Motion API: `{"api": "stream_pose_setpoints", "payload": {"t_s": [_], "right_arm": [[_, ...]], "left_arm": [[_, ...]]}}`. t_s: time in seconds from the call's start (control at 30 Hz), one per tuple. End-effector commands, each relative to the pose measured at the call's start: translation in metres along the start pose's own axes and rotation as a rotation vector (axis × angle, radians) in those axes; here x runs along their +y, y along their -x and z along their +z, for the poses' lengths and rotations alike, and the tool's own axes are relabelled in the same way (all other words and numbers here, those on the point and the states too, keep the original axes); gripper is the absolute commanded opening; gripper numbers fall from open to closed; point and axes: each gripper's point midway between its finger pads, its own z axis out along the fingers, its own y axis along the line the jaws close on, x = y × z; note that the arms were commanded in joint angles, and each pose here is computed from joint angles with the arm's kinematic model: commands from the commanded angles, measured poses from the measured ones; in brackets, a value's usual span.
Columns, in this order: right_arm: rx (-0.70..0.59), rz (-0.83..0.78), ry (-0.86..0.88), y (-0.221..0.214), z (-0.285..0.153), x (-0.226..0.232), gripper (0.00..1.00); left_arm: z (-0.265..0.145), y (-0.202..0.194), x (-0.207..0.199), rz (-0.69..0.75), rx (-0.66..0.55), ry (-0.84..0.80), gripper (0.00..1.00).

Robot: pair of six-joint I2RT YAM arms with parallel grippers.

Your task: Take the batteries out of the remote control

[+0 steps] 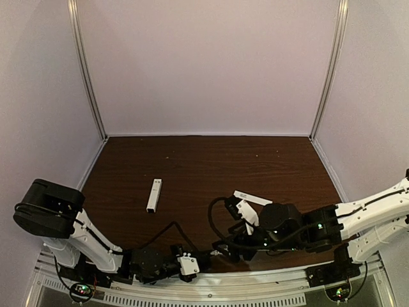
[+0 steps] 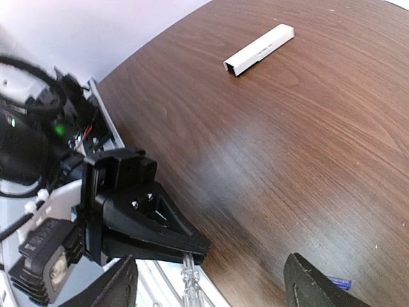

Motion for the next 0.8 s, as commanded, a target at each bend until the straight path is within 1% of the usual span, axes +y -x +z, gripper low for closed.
{"api": "stream_pose_setpoints", "payload": {"t_s": [0.0, 0.03, 0.23, 0.33, 0.5, 0.6, 0.67, 0.77], "right_arm": [[-0.083, 0.043, -0.176, 0.01, -0.018, -0.036, 0.98], [-0.104, 0.055, -0.202, 0.013, -0.023, -0.041, 0.99], [-0.214, 0.121, -0.32, 0.028, -0.051, -0.067, 1.0], [-0.272, 0.159, -0.374, 0.033, -0.066, -0.081, 1.0], [-0.354, 0.203, -0.447, 0.035, -0.088, -0.102, 1.0], [-0.376, 0.216, -0.455, 0.034, -0.093, -0.107, 1.0], [-0.374, 0.218, -0.463, 0.032, -0.093, -0.109, 1.0], [-0.363, 0.218, -0.471, 0.029, -0.091, -0.11, 1.0]], "left_arm": [[-0.001, 0.004, 0.018, -0.072, -0.006, 0.1, 0.0], [0.0, 0.003, 0.021, -0.081, 0.005, 0.116, 0.0], [0.015, -0.016, 0.041, -0.19, 0.108, 0.184, 0.0], [0.021, -0.026, 0.055, -0.269, 0.15, 0.208, 0.0], [0.033, -0.046, 0.084, -0.464, 0.229, 0.255, 0.0], [0.039, -0.062, 0.103, -0.58, 0.282, 0.299, 0.0], [0.043, -0.073, 0.115, -0.642, 0.323, 0.334, 0.0], [0.048, -0.085, 0.131, -0.725, 0.354, 0.388, 0.0]]}}
